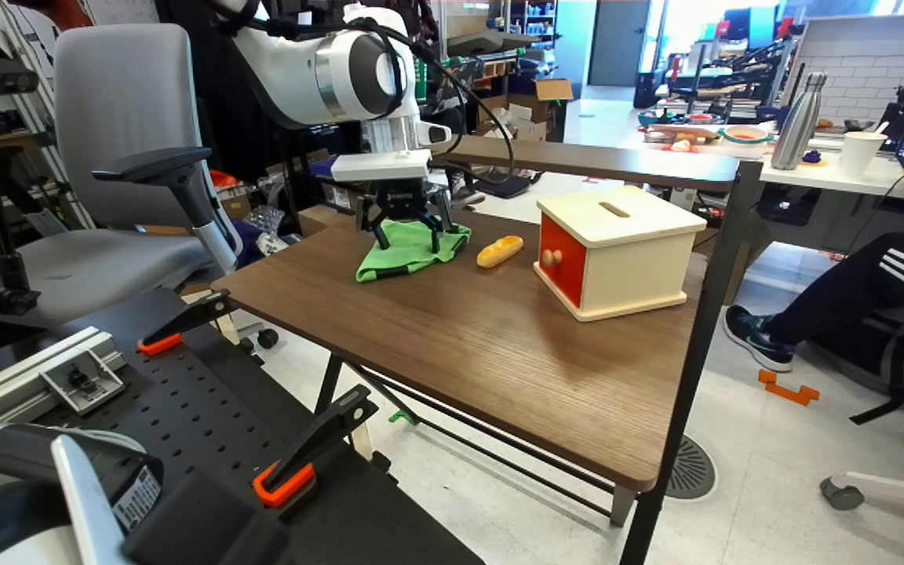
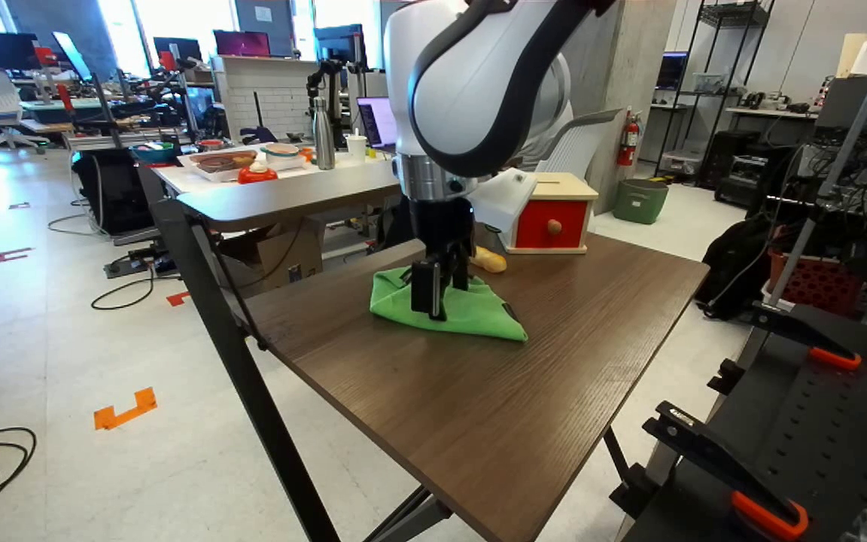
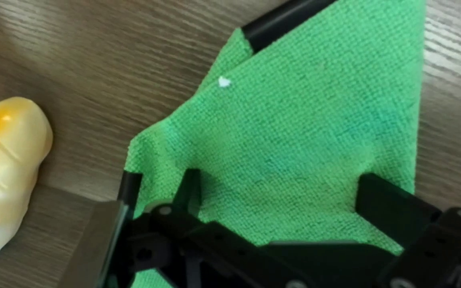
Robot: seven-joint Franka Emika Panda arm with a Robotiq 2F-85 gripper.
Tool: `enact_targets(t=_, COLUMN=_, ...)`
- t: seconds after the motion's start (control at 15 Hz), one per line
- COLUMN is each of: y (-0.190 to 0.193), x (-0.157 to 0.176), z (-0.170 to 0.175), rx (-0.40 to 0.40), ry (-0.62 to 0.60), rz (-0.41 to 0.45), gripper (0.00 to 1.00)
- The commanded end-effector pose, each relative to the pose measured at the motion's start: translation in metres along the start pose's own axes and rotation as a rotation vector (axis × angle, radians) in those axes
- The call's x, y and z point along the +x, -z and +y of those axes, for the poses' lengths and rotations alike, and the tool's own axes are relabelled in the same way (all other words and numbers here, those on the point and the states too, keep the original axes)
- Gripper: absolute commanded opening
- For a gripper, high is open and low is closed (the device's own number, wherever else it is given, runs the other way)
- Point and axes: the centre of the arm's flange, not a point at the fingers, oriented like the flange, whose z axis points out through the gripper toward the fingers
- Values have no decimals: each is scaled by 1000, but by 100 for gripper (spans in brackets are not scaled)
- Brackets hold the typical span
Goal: Slide the green towel towards the edge of the table.
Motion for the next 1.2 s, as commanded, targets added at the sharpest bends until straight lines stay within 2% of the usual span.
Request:
enact_targets(t=0.0, y=-18, x=-7, z=-13, rx=5, ry=67, rz=-45, gripper=100)
enact_targets(t=0.73, y=-30, x=-59, z=-75, rx=17, ry=280, rz=-141, gripper=100)
enact_targets(t=1.13, y=-32, x=-82, z=-119, rx=-11, ry=407, rz=-191, gripper=100)
